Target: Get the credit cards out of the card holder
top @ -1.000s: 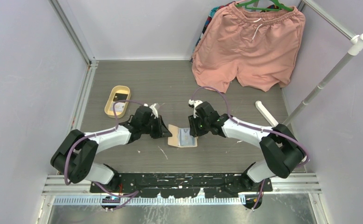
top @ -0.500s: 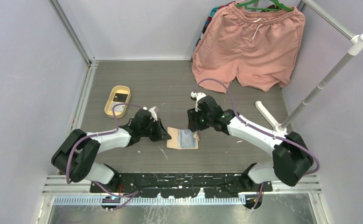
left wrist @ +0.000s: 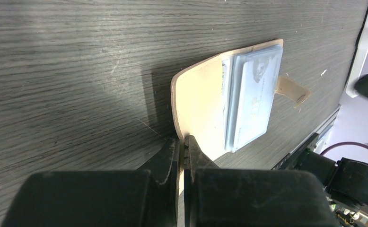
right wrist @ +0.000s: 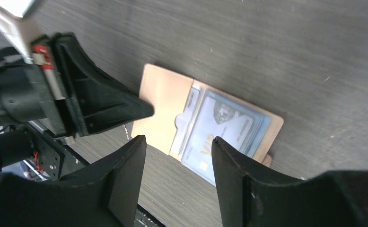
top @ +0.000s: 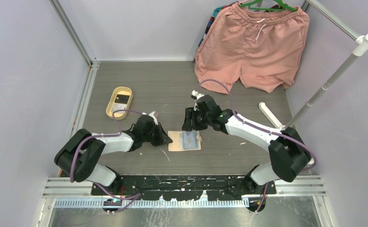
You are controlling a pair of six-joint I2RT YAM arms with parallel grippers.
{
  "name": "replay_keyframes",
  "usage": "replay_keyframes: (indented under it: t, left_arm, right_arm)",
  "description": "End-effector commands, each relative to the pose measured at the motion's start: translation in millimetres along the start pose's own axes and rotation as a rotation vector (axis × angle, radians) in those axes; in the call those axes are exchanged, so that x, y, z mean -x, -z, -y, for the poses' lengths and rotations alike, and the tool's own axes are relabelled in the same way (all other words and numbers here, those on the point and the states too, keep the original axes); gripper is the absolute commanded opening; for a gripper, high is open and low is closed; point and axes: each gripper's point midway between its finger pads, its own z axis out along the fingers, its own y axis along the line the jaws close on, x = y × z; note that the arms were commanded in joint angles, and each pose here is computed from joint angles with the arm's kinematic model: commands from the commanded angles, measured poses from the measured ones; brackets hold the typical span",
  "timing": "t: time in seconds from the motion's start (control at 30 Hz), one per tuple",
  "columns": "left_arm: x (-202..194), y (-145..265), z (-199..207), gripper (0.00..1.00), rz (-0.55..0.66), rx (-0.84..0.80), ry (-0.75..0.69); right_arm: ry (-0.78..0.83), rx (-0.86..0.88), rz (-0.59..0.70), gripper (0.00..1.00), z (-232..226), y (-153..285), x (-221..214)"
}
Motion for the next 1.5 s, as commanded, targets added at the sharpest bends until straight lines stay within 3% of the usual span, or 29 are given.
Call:
replay_keyframes:
  t: [0.0, 0.7, 1.13, 1.47]
  left_arm:
    - [11.2, -1.5, -20.8, 0.00, 0.092, 0.087, 0.022]
    - [13.0, -3.7, -27.5, 0.00, 0.111, 0.110, 0.030]
    - [12.7, -8.3, -26.3, 0.00, 0.103, 0.100, 0.034]
    - [10.9, -8.6, -28.6, 0.00, 0.101, 0.104, 0.035]
  right_arm:
    - [-0.090, 0.074, -0.056, 0.58, -11.7, -19.6, -14.8]
    - [-0.073, -0.164, -0.132, 0.60, 46.2, -35.7, -51.3]
    - [-0.076, -0.098, -0.139, 0.59, 24.1, -46.8, -48.8]
    - [-0.037, -0.004, -0.102, 0.59, -17.5, -45.8, -37.6]
